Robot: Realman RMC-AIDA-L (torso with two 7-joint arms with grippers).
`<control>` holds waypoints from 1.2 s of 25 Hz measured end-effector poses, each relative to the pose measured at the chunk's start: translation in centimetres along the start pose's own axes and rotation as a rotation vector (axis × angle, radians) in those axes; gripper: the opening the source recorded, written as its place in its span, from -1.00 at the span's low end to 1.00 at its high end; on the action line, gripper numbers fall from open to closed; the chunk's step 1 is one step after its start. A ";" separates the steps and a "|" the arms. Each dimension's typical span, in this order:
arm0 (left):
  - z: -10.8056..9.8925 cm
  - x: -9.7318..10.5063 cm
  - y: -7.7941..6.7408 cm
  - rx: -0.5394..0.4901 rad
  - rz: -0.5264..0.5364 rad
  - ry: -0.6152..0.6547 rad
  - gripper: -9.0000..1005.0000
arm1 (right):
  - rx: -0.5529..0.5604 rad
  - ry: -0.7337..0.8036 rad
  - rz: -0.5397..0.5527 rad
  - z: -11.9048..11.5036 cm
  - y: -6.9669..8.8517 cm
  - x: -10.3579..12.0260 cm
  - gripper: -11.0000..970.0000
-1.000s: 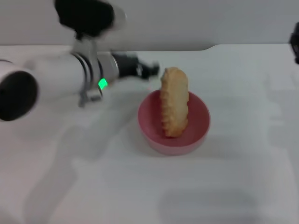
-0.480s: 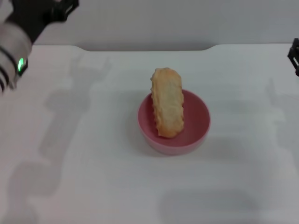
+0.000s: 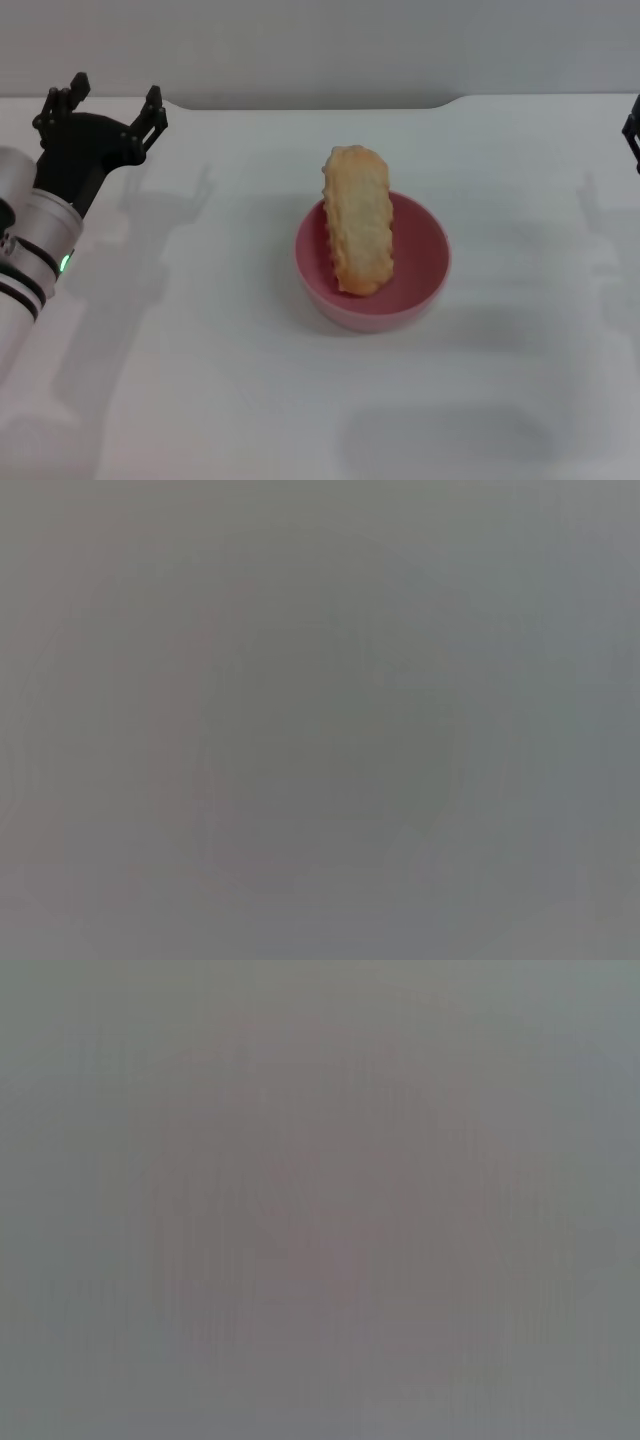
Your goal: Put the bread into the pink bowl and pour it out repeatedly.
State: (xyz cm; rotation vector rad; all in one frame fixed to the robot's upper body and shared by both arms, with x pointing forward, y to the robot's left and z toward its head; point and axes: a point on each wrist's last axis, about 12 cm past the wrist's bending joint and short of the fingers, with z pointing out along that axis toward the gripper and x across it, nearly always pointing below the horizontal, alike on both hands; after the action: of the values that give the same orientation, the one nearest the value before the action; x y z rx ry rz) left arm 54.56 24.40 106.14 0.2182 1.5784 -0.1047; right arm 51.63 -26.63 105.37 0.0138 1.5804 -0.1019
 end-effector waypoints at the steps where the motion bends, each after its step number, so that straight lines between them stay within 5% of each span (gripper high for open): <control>1: -0.2 0.2 0.1 -0.006 -0.004 -0.003 0.70 | 0.002 -0.013 -0.005 -0.2 0.0 0.1 0.64; 30: -1.5 1.0 1.2 -0.045 -0.067 -0.029 0.69 | -0.005 -0.072 0.033 -1.2 0.0 1.0 0.64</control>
State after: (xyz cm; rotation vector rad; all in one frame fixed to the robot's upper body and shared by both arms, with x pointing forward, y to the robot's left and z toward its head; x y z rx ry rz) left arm 53.33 25.99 105.29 0.1286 1.5573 -0.1236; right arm 50.42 -26.56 104.34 0.0320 1.5081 -0.0713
